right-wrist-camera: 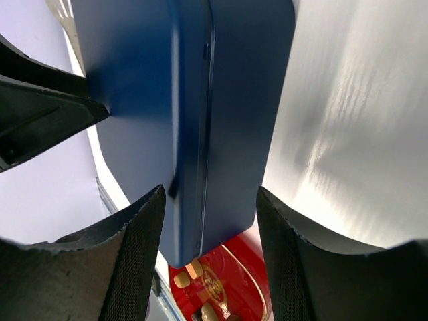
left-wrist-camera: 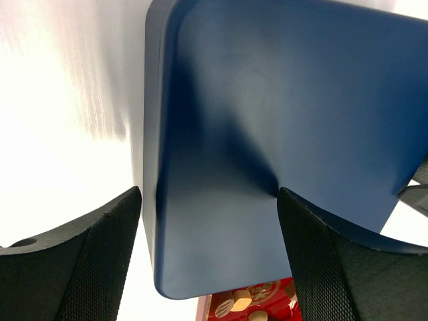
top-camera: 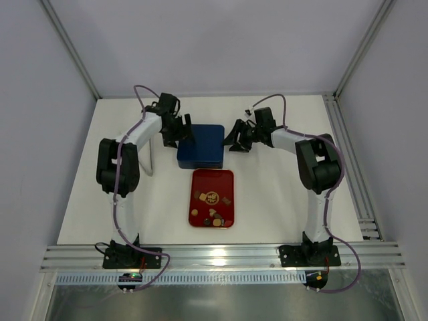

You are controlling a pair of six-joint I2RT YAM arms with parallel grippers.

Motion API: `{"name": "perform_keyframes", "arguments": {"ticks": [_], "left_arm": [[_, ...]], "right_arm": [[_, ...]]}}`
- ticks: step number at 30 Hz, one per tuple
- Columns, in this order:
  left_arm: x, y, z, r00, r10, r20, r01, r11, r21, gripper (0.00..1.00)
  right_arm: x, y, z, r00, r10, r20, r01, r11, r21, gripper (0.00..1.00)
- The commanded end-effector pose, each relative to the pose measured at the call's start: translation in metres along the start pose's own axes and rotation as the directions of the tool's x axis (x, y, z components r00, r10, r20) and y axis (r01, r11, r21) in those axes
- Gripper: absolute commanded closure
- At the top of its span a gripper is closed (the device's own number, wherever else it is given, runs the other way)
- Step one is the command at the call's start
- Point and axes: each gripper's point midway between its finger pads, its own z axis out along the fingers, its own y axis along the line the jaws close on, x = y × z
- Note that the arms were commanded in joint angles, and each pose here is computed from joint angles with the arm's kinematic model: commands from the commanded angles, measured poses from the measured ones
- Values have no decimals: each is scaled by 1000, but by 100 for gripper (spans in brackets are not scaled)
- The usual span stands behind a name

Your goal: Pack the chocolate

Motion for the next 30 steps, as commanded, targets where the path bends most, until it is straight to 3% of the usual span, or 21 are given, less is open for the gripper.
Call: {"name": "perform_keyframes", "arguments": {"ticks": [1, 16, 21, 30], "left_arm": [[-4, 2, -3, 1000, 22, 6, -21, 999, -44, 20], [17, 15, 18, 997, 29, -70, -40, 984, -172, 20], [26, 21, 23, 995, 26, -92, -44, 978, -205, 20], [40, 32, 31, 993, 12, -121, -41, 970, -238, 21]], "right_arm": [[-7, 26, -8, 994, -106, 36, 106, 994, 11, 41], [26, -16, 0, 999, -48, -2, 48, 991, 122, 51], [35, -29, 3, 1000, -25, -10, 26, 989, 146, 62], [54, -55, 2, 1000, -3, -25, 9, 977, 215, 65]]}}
